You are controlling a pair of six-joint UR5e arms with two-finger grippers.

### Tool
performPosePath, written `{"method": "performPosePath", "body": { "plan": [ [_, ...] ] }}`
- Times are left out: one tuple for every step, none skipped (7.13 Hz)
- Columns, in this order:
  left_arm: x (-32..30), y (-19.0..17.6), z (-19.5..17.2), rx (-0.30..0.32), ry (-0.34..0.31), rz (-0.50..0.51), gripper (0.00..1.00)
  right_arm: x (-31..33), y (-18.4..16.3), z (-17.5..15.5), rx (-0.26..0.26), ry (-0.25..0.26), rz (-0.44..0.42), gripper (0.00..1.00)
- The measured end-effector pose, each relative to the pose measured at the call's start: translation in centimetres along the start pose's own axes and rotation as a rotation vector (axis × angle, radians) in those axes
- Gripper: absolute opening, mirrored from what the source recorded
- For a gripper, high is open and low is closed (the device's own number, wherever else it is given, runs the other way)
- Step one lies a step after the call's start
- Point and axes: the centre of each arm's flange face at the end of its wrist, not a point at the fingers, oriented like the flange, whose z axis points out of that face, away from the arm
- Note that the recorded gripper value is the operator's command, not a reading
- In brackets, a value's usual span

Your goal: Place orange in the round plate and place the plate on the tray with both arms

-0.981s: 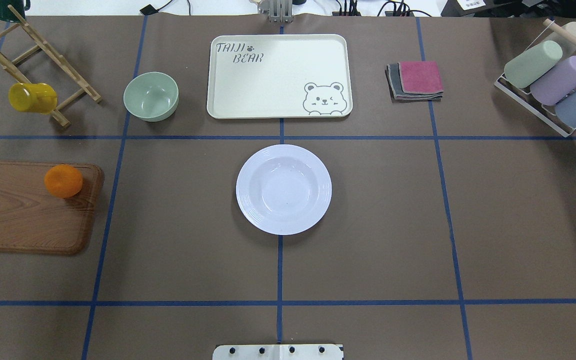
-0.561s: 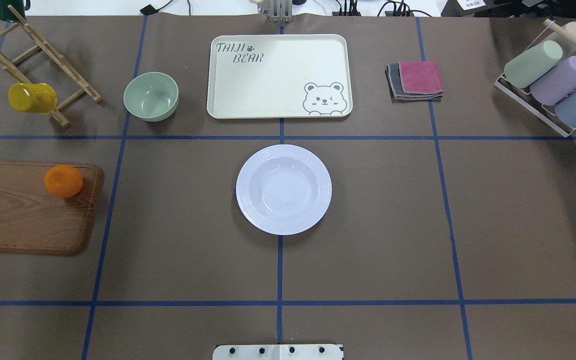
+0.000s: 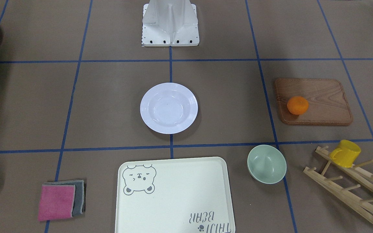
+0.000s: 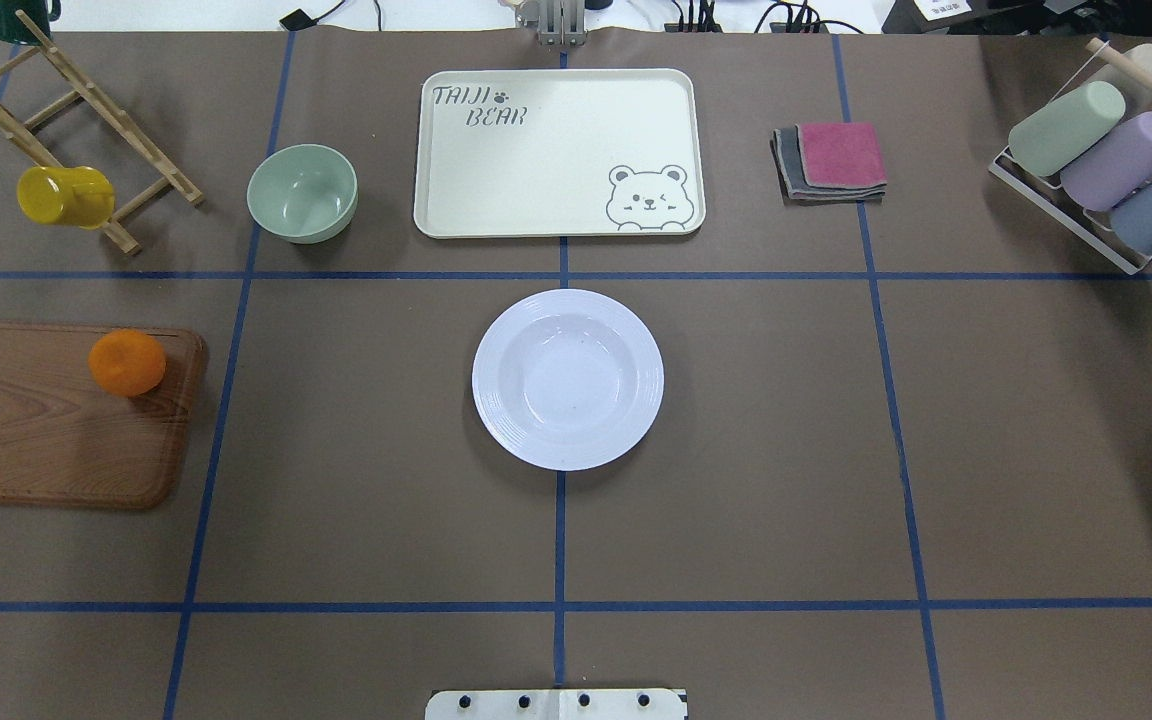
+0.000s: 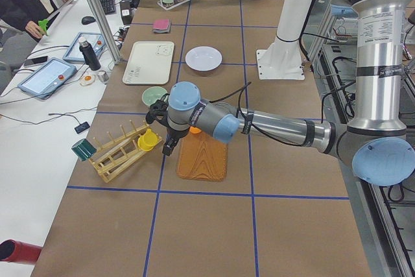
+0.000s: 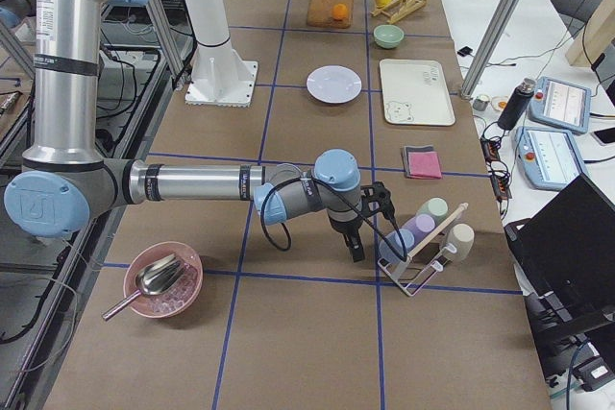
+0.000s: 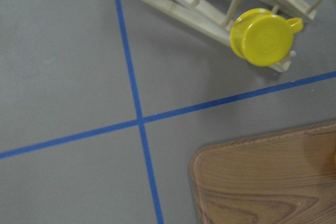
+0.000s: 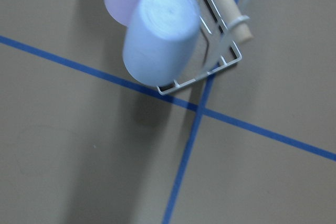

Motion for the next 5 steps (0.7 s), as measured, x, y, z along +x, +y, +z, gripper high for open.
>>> {"method": "performPosePath", "body": {
  "plan": [
    [3.3, -0.6, 3.2, -0.020, 0.026, 0.000, 0.99, -3.6, -0.9, 1.2, 0.015, 0.000, 0.062, 1.00],
    [6.8, -0.9, 6.6, -0.016, 0.015, -0.035, 0.99, -6.7, -1.3, 2.0, 0.025, 0.010, 0.109, 1.00],
    [10.5, -0.8, 9.8, -0.008, 0.002, -0.075, 0.99, -8.4, -1.4, 2.5, 0.029, 0.016, 0.134, 1.00],
    [13.9, -0.7, 12.5, -0.002, -0.009, -0.107, 0.99, -9.1, -1.3, 2.6, 0.031, 0.019, 0.144, 1.00],
    [16.4, -0.4, 14.6, 0.002, -0.026, -0.127, 0.99, -9.3, -1.3, 2.7, 0.032, 0.022, 0.149, 1.00]
  ]
}}
